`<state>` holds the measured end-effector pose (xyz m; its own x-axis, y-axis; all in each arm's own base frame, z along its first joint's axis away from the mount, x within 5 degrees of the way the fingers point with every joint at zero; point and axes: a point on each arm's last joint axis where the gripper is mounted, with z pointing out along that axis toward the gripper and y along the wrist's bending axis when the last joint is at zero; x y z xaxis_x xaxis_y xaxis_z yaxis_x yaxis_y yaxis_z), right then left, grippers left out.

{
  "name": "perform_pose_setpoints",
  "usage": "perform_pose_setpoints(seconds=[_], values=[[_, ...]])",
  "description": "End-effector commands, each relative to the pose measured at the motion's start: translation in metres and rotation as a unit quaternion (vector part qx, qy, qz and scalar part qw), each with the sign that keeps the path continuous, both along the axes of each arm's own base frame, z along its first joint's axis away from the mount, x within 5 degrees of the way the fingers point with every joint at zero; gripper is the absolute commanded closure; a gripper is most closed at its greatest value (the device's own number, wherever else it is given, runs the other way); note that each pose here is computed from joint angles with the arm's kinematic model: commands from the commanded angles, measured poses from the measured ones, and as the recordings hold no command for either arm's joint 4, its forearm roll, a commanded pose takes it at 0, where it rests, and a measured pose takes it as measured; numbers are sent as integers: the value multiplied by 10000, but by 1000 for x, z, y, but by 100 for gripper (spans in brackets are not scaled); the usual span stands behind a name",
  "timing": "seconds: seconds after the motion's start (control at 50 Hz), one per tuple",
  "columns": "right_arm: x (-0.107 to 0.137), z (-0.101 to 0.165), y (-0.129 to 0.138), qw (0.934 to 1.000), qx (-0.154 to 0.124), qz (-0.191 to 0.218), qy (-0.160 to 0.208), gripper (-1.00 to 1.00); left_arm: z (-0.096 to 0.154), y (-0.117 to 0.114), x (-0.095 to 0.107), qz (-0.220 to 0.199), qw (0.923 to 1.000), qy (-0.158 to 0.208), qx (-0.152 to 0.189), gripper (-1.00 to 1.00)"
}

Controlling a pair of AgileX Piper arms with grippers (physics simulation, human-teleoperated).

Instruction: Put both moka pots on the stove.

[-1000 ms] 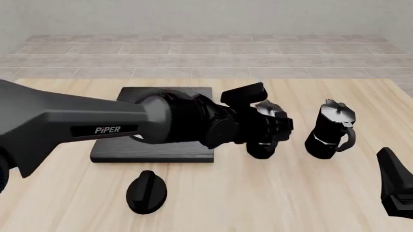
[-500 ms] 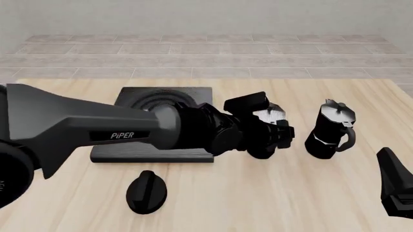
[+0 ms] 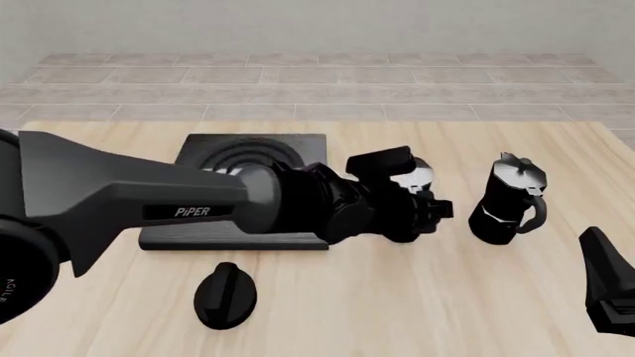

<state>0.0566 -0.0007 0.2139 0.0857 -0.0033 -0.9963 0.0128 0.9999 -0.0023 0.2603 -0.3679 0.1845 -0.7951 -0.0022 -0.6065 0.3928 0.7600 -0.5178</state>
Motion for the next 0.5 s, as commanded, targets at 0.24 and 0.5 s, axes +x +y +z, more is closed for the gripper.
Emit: perform_pose_setpoints(seconds=[0.24, 0.5], values=[[0, 0, 0, 10000, 1, 0, -1, -100, 16, 19, 13, 209, 9997, 24, 89, 100], [0, 0, 0, 10000, 0, -1, 0, -100, 69, 45, 8, 244, 9994, -250, -28, 100]])
